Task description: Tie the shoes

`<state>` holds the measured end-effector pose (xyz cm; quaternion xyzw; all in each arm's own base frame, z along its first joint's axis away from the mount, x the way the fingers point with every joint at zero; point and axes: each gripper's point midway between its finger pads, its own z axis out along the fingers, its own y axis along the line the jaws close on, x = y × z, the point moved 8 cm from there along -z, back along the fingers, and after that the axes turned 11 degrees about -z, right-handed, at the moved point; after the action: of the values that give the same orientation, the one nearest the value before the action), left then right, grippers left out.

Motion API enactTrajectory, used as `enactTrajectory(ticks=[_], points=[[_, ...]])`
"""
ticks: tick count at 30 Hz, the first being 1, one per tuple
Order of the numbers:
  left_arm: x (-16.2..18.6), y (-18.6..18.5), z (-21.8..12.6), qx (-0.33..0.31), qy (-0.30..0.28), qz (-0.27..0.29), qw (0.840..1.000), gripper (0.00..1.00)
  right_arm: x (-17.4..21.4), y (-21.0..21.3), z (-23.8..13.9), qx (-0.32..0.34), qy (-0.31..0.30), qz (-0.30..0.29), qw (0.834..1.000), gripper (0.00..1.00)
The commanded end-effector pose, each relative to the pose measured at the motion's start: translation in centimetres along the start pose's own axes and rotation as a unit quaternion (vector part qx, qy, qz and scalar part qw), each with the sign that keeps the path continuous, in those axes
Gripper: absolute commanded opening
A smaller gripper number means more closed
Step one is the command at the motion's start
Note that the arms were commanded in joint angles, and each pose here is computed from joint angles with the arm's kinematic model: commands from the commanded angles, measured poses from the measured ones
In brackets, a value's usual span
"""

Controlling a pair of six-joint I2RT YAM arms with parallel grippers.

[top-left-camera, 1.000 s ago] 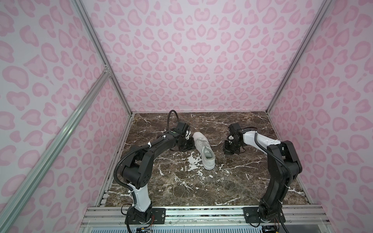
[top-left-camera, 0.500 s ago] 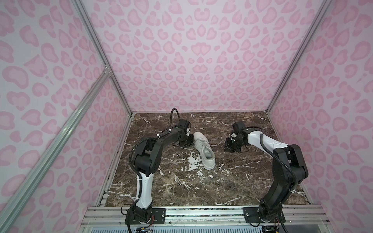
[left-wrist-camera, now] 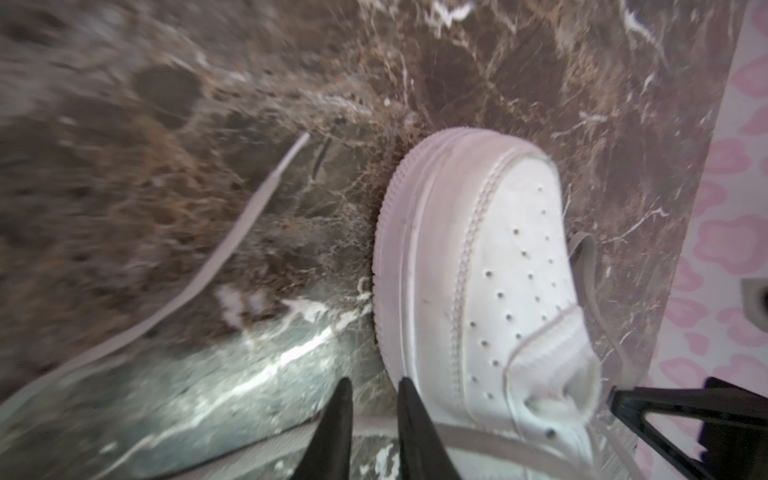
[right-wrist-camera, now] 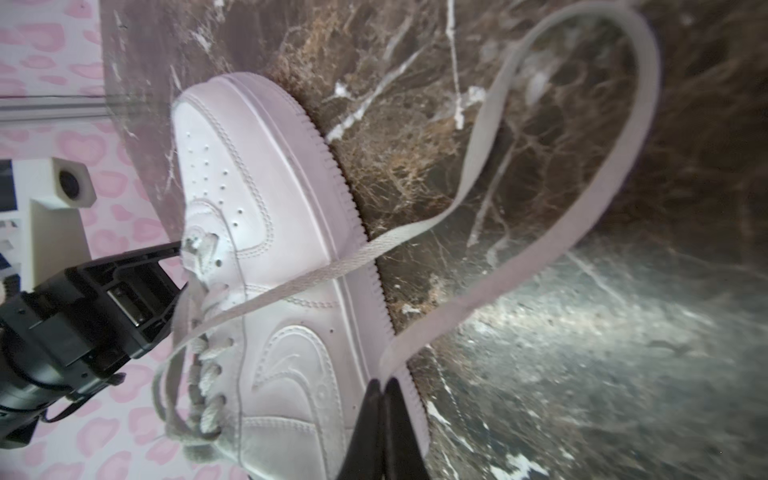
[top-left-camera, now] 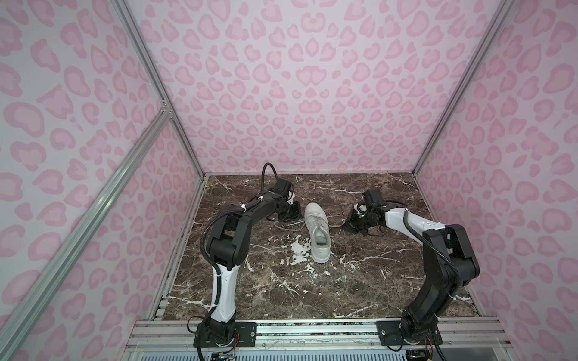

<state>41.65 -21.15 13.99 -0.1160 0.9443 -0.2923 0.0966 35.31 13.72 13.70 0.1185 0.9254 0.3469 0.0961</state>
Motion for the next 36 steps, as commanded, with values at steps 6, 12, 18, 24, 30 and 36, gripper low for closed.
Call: enactTrajectory(ticks=[6, 12, 18, 24, 30, 36], points=[[2.1, -4.3, -6.9, 0.064, -0.011, 0.036, 0.997, 0.29, -1.6, 1.8, 1.4, -0.121, -0.024, 0.043, 0.991, 0.04], [4.5, -5.8, -7.3, 0.117, 0.022, 0.017, 0.993, 0.3, -1.9, 2.8, 2.3, -0.161, -0.021, 0.056, 0.985, 0.04], [6.7, -6.7, -6.9, 0.121, 0.041, 0.025, 0.991, 0.31, -2.2, 3.6, 3.3, -0.197, -0.015, 0.065, 0.978, 0.04], [7.7, -6.8, -6.5, 0.12, 0.048, 0.025, 0.991, 0.32, -1.9, 4.1, 3.6, -0.216, -0.009, 0.067, 0.974, 0.04], [7.8, -6.8, -6.3, 0.118, 0.049, 0.027, 0.991, 0.32, -1.3, 4.2, 3.7, -0.222, 0.002, 0.065, 0.973, 0.04], [8.0, -6.7, -6.1, 0.116, 0.05, 0.029, 0.992, 0.32, -0.6, 4.1, 3.6, -0.219, 0.015, 0.061, 0.974, 0.04]])
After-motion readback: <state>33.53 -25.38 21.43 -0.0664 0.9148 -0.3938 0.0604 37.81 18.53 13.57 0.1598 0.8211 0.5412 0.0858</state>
